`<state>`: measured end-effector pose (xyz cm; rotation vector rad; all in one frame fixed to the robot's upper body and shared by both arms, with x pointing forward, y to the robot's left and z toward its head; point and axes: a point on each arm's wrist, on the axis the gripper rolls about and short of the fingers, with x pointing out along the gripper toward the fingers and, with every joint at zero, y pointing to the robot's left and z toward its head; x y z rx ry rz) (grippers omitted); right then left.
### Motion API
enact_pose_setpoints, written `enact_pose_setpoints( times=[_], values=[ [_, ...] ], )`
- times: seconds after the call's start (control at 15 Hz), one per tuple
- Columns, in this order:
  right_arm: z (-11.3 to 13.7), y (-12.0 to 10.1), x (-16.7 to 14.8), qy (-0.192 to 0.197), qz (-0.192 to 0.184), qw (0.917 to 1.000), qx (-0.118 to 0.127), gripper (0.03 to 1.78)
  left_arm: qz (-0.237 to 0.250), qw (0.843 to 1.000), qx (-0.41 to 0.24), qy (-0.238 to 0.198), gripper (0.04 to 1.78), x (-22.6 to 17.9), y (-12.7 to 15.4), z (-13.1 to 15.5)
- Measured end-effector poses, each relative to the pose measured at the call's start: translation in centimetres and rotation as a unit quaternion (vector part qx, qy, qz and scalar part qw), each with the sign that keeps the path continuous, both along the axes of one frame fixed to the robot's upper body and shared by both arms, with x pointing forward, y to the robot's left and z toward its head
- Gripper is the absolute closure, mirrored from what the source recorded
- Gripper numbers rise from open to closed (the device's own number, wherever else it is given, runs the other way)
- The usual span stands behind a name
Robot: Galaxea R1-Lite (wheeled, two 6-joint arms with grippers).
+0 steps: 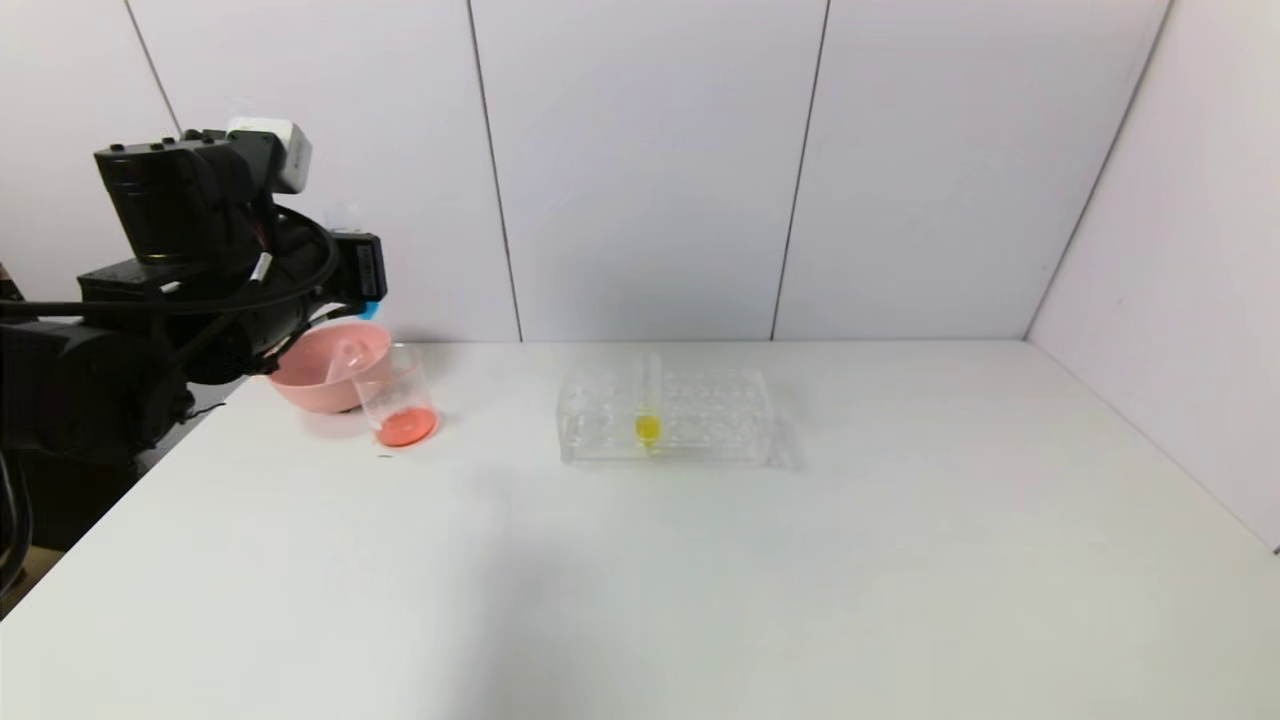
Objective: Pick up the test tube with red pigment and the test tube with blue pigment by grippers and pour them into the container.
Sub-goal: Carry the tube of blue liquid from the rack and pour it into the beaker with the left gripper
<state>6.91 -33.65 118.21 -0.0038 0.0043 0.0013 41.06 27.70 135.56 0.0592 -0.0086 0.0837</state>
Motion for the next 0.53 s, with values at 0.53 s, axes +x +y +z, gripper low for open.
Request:
enact_pose_setpoints(
  times=[0.53],
  values=[
    [0.0, 0.0, 0.0, 0.0, 0.0, 1.0, 0.0, 0.04, 0.051, 0.999, -0.001, -0.003, 1.38, -0.2, 4.9, 0.1]
  ],
)
